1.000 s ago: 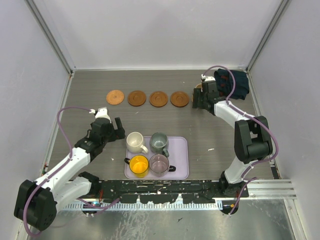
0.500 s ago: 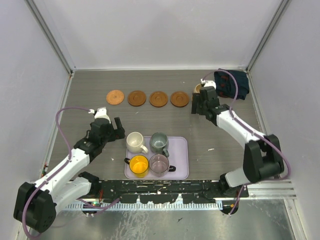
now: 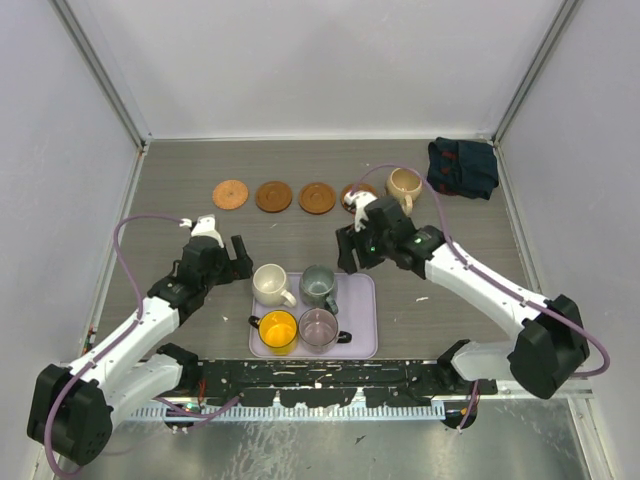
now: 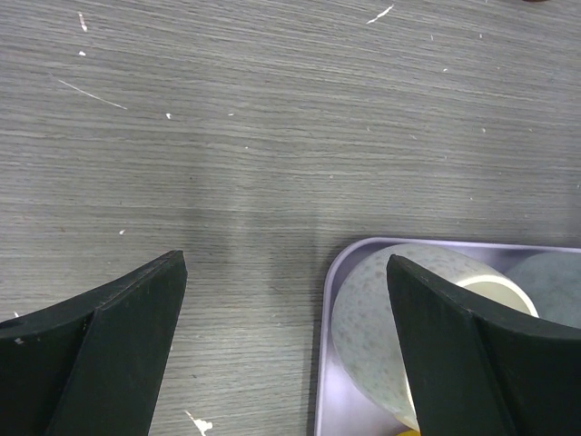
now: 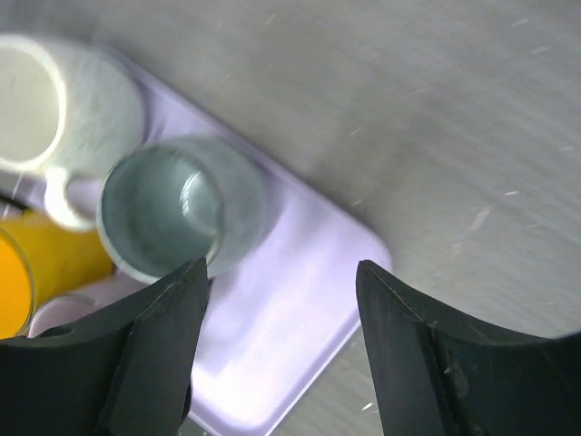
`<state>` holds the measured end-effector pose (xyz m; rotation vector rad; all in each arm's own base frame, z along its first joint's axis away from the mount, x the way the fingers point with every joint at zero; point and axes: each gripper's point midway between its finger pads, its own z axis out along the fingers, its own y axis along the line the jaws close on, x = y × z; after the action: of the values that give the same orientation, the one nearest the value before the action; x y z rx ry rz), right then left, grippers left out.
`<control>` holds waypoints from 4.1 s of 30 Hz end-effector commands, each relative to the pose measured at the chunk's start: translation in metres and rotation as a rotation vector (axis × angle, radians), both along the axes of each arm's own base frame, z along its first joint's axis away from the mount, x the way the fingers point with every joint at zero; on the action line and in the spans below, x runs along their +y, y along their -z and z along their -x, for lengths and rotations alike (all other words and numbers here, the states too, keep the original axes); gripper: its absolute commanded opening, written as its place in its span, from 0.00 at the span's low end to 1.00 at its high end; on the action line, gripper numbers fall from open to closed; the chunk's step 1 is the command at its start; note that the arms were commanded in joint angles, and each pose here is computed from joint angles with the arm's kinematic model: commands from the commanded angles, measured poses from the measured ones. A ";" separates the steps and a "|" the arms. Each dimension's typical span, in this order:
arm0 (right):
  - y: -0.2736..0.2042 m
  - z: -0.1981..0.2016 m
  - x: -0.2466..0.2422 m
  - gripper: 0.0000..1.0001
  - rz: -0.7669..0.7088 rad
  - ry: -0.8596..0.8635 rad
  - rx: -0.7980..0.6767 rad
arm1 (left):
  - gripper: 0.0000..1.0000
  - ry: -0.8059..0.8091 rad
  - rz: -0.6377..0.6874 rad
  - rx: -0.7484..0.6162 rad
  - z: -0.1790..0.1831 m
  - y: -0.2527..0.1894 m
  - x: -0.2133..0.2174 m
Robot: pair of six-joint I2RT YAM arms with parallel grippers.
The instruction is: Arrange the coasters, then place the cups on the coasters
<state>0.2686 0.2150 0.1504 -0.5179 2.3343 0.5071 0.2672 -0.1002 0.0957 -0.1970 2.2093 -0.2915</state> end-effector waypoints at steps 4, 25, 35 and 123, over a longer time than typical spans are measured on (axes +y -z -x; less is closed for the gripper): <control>0.012 0.056 0.044 0.72 -0.012 -0.209 0.106 | 0.93 0.029 0.050 -0.035 0.001 -0.013 -0.009; 0.069 0.100 0.070 0.74 0.051 -0.302 0.250 | 0.96 0.166 0.168 0.012 0.050 -0.020 -0.040; 0.089 0.096 0.073 0.62 0.141 -0.250 0.241 | 0.96 0.154 0.159 0.028 0.049 -0.011 -0.041; 0.029 -0.233 -0.024 0.01 0.145 0.527 -0.251 | 0.98 0.083 0.036 -0.067 -0.005 -0.018 -0.039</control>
<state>0.4733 0.1778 0.0781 -0.0598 2.3016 -0.0605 0.2555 -0.1325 0.0859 -0.1118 2.2417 -0.3527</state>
